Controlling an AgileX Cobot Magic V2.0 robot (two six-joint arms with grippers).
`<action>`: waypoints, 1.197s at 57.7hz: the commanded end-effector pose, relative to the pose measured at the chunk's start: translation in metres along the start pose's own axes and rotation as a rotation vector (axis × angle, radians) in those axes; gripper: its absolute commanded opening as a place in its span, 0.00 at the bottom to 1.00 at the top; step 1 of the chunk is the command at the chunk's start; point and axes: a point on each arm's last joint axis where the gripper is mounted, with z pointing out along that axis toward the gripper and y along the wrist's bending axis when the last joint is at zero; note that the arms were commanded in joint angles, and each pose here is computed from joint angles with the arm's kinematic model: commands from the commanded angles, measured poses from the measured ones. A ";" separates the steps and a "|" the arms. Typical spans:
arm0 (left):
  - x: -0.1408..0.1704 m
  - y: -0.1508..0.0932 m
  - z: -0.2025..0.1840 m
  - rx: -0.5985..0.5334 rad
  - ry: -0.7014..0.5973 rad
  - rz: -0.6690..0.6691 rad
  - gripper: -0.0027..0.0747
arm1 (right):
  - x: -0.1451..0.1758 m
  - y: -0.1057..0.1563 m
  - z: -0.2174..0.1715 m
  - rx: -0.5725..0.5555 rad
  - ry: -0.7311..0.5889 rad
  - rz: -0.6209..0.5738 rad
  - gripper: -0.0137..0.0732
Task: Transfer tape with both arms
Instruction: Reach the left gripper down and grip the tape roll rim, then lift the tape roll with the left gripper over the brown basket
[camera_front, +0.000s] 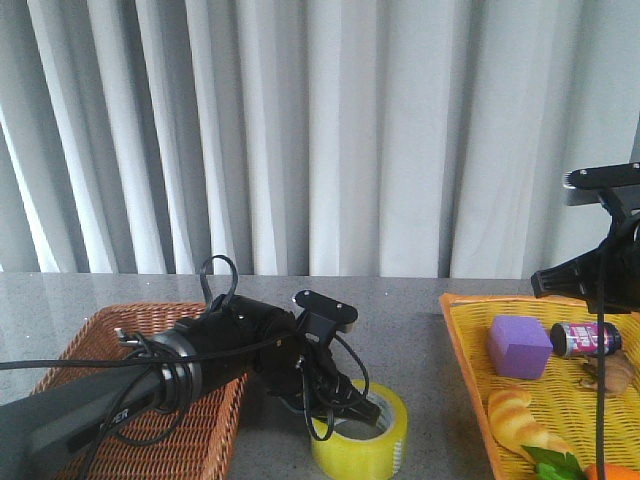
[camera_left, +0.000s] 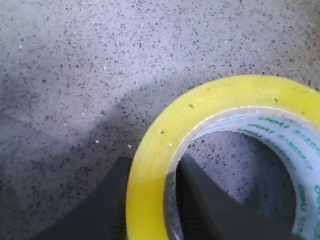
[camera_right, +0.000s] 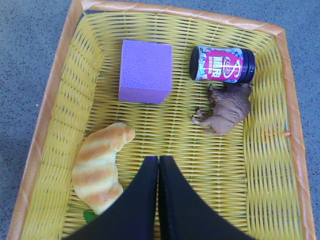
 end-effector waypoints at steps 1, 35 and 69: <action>-0.035 -0.004 -0.056 0.003 -0.188 0.026 0.02 | -0.010 -0.007 -0.022 0.016 -0.107 -0.003 0.15; -0.068 0.010 -0.222 -0.177 -0.381 0.112 0.03 | -0.010 -0.007 -0.022 0.016 -0.107 -0.003 0.15; -0.001 0.145 -0.239 -0.393 -0.294 -0.246 0.03 | -0.010 -0.007 -0.022 0.016 -0.107 -0.003 0.15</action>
